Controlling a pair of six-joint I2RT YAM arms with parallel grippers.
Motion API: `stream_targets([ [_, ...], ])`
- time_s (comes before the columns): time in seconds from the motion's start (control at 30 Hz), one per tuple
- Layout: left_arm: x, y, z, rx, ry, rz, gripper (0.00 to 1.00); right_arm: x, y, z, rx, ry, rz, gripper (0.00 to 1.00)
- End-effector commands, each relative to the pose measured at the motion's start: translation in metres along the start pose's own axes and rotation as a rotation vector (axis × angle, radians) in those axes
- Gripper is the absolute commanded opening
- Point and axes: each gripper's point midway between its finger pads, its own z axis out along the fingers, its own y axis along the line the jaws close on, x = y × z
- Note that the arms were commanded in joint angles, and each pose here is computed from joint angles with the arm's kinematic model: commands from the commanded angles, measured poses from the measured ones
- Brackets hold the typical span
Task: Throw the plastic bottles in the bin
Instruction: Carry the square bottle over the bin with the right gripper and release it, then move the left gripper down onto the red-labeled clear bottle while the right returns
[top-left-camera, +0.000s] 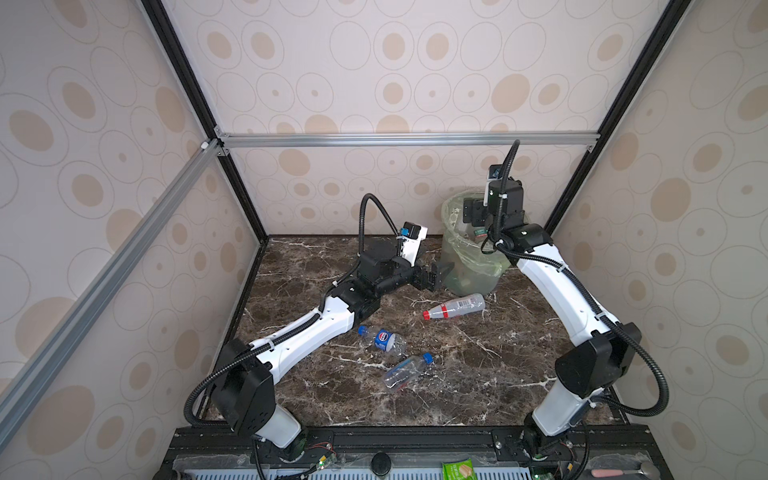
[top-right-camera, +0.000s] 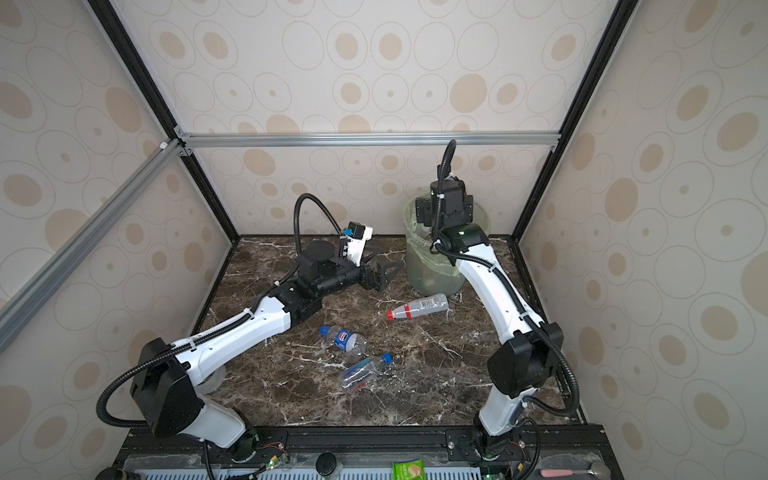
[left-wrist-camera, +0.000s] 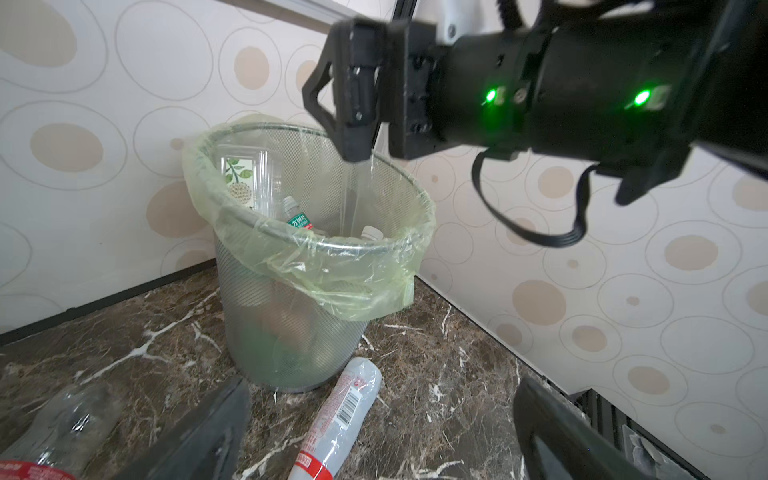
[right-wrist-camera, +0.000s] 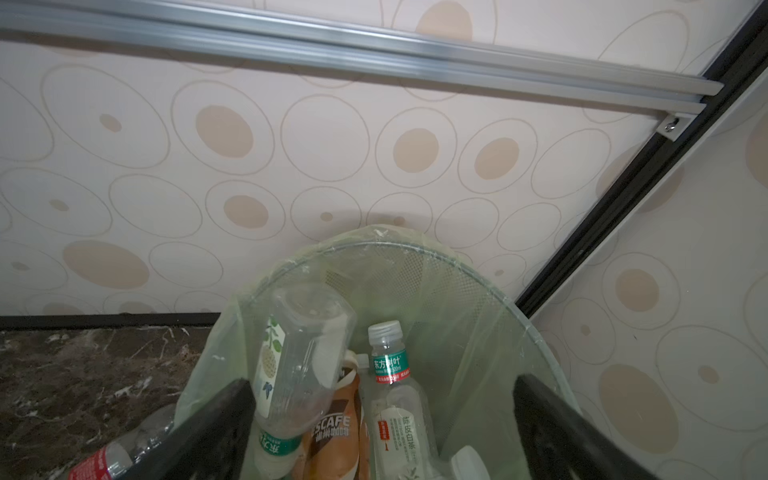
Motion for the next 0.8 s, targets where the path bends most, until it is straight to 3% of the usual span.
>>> stream_targets([
  [0.0, -0.006, -0.001, -0.007, -0.018, -0.01, 0.034, 0.99, -0.059, -0.026, -0.048, 0.009, -0.145, 0.071, 1.0],
  [0.23, 0.007, 0.027, 0.0, -0.144, 0.061, 0.032, 0.99, -0.056, -0.028, -0.066, -0.034, -0.149, 0.085, 1.0],
  [0.47, 0.021, 0.114, -0.004, -0.388, 0.171, -0.047, 0.99, -0.028, 0.007, -0.08, -0.228, -0.072, 0.127, 1.0],
  [0.77, 0.062, 0.211, 0.006, -0.57, 0.327, -0.101, 0.99, 0.046, 0.07, -0.089, -0.423, 0.066, 0.148, 1.0],
])
